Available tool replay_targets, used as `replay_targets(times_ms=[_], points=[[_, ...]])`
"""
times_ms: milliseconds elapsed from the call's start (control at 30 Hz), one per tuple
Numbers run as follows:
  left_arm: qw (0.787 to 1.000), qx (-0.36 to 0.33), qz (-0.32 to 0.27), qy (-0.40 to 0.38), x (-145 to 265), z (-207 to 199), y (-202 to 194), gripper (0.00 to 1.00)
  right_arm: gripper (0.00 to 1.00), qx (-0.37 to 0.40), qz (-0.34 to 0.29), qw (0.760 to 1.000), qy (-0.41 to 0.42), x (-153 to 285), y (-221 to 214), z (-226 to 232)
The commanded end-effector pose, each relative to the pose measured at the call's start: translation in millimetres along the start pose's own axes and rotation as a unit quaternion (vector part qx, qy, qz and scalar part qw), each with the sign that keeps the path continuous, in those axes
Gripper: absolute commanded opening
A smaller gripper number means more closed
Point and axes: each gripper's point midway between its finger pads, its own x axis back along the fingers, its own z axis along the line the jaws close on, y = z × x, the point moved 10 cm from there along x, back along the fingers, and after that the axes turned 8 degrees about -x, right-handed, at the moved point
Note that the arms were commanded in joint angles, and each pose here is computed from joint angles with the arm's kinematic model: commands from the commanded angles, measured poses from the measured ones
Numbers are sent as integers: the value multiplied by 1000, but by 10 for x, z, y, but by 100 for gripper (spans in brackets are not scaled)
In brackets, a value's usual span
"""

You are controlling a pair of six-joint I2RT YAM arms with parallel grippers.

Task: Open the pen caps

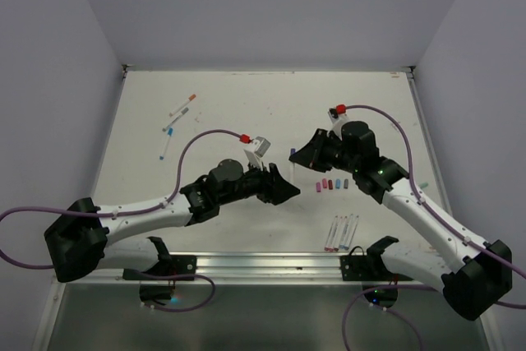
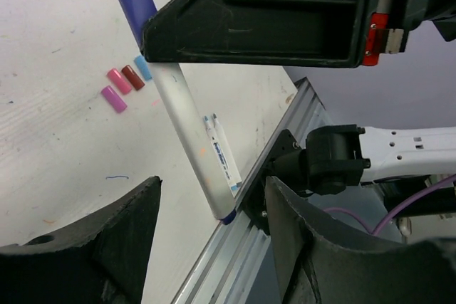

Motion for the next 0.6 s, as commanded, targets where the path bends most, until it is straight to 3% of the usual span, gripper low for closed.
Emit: replay_targets(times_ms=[0, 200, 333, 367, 400, 500, 567], points=[[1000, -10, -18, 14, -25, 26, 83, 63, 0, -4, -8, 999, 41, 33, 4, 135], [1000, -5, -17, 4, -89, 43, 113, 46, 0, -3, 4, 999, 49, -8, -56, 153], [1000, 9, -18, 5, -77, 114, 105, 0, 0, 2, 9, 999, 43, -25, -70, 144], [1000, 10, -18, 7, -72, 125, 103, 0, 1, 5, 7, 999, 43, -24, -62, 150], [1000, 11, -16, 7, -66, 134, 93, 0, 10, 7, 6, 999, 41, -33, -56, 147], [1000, 19, -7, 3, -43, 152, 36, 0, 22, 16, -1, 999, 28, -67, -8, 161], [1000, 23, -12, -6, -17, 136, 32, 0, 25, 22, -4, 999, 27, -84, 38, 204]])
